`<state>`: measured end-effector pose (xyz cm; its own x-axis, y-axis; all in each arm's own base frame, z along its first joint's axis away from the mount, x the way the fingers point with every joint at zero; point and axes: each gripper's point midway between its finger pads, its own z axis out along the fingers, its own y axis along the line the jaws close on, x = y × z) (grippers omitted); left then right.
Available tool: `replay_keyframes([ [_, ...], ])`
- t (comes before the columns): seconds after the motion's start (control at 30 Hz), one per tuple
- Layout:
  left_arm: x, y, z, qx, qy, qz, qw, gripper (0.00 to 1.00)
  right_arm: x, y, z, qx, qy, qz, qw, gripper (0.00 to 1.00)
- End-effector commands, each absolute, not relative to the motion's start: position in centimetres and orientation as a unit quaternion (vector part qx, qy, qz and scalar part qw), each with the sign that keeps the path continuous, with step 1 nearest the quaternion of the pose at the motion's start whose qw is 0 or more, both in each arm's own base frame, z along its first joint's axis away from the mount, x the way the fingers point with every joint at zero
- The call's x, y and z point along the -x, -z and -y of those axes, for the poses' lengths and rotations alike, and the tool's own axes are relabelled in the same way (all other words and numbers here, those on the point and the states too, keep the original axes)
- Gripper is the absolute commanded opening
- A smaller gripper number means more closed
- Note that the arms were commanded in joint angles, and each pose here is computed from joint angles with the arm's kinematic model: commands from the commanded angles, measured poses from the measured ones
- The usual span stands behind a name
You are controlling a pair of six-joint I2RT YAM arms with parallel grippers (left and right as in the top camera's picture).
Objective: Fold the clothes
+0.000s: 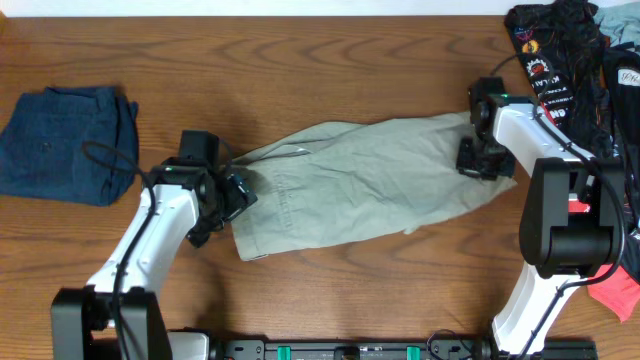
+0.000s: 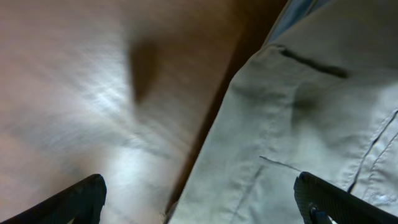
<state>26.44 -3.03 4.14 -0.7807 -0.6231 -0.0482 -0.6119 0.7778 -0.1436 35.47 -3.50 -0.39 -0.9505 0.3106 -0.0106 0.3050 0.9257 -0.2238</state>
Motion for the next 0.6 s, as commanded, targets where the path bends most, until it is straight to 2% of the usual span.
replay_keyframes([
  [0.0, -26.4, -2.9, 5.1, 0.24, 0.11, -0.964, 0.017, 0.98, -31.8, 2.7, 5.9, 0.208, -0.163, 0.962, 0.073, 0.09],
  [0.37, -28.1, 0.6, 8.3, 0.176, 0.195, -0.965, -0.012, 0.98, -33.4, -1.9, 6.0, 0.222, -0.147, 0.964, 0.004, 0.15],
  [0.47, -28.0, 1.3, 9.4, 0.173, 0.225, -0.958, -0.029, 1.0, -33.9, -3.6, 5.7, 0.219, -0.133, 0.966, -0.021, 0.2],
  [0.5, -27.8, 1.5, 9.7, 0.17, 0.233, -0.957, -0.037, 0.95, -34.1, -4.1, 5.3, 0.211, -0.121, 0.969, -0.028, 0.2],
  [0.57, -27.5, 1.9, 10.0, 0.168, 0.235, -0.956, -0.047, 0.74, -34.5, -4.9, 4.6, 0.197, -0.095, 0.975, -0.04, 0.21],
])
